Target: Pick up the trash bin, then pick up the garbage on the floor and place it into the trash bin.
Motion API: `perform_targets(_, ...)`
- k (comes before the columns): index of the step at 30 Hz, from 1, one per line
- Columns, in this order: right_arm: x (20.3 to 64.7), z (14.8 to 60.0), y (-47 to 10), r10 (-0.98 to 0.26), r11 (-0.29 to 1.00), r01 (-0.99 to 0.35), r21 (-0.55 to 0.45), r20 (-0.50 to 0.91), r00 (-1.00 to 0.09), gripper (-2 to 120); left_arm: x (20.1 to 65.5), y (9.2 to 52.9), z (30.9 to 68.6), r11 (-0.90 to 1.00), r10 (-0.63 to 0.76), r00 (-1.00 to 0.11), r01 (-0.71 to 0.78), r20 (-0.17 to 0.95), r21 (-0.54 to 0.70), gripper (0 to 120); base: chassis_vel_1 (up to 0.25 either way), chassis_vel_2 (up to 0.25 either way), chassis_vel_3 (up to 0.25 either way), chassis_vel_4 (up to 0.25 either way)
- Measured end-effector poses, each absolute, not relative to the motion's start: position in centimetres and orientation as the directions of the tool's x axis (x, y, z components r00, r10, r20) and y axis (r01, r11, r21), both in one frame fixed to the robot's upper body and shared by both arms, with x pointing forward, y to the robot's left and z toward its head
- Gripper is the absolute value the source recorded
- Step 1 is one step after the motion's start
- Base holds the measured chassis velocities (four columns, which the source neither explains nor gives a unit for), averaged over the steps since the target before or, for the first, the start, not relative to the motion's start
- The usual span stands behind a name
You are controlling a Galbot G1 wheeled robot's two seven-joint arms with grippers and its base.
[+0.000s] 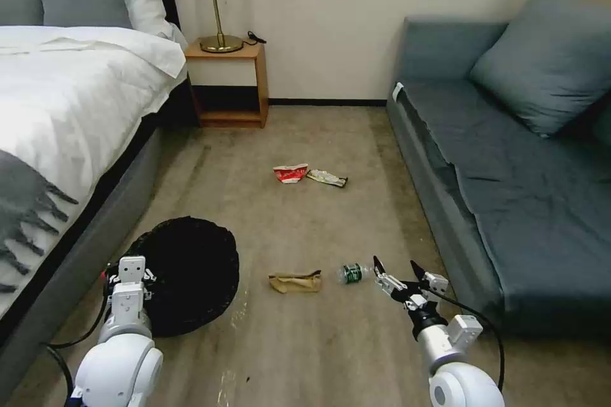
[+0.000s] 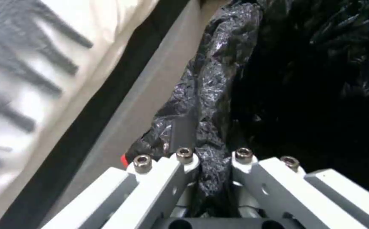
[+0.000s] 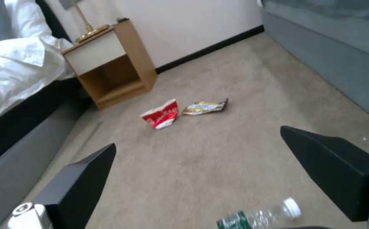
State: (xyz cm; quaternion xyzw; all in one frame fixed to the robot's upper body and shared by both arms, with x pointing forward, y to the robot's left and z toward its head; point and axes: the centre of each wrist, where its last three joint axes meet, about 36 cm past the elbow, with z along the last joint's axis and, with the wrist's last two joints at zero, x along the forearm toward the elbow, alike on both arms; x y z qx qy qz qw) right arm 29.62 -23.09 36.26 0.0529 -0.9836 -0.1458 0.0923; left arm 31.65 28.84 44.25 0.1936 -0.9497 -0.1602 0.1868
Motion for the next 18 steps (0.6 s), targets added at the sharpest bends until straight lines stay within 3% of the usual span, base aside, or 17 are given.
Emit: perform_targets(18,30.1,35.54,-22.94,-0.139,0.951,-0.08,0.298,0.184,-0.973,100,32.24,28.86,43.72,0.874,-0.427,-0.852,-0.305,0.301,0.378,0,-0.122,0.125,0.122,-0.128)
